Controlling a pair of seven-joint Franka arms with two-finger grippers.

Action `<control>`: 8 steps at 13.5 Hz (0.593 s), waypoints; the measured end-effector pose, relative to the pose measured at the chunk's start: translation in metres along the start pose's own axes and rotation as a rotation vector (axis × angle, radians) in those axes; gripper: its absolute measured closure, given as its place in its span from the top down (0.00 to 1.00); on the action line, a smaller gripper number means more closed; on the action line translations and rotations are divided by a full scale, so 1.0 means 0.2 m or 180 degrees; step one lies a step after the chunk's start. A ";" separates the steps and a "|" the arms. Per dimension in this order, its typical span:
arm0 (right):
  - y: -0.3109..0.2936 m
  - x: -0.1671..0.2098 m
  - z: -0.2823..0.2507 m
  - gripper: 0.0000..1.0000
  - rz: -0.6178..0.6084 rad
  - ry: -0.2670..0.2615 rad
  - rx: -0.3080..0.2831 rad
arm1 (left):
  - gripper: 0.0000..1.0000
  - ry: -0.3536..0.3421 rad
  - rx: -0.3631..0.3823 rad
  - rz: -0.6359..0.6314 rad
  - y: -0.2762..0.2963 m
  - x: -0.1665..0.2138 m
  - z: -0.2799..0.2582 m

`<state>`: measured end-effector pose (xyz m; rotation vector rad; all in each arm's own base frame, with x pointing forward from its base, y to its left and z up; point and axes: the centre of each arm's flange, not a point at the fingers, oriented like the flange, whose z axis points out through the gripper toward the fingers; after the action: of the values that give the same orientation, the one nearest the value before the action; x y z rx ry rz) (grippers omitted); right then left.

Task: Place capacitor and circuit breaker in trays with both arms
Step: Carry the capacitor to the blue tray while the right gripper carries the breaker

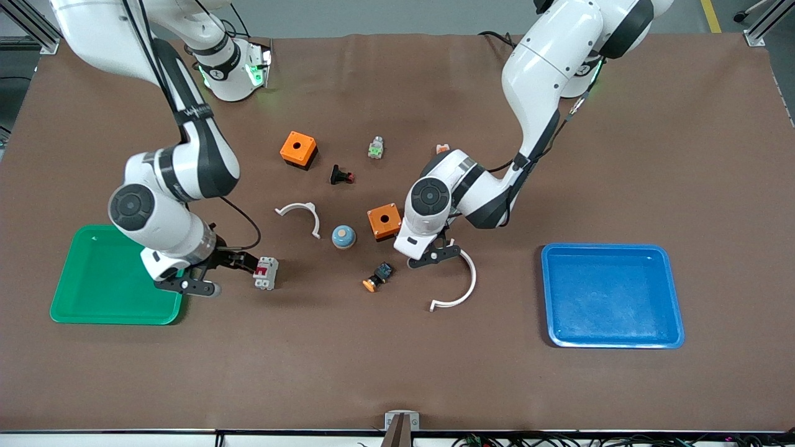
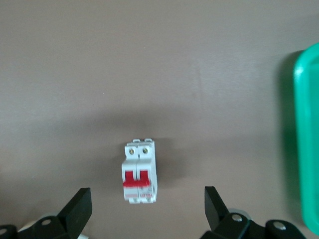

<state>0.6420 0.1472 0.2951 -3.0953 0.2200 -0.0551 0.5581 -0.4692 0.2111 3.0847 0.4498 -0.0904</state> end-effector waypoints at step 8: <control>-0.09 -0.07 0.46 1.00 -0.0089 -0.0108 -0.0052 | 0.33 0.0242 0.0270 -0.0204 -0.71 0.71 -0.59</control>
<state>0.6349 0.1704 0.2031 -3.1128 0.1771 -0.0015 0.6598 -0.2894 0.3176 3.1657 0.5624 0.0070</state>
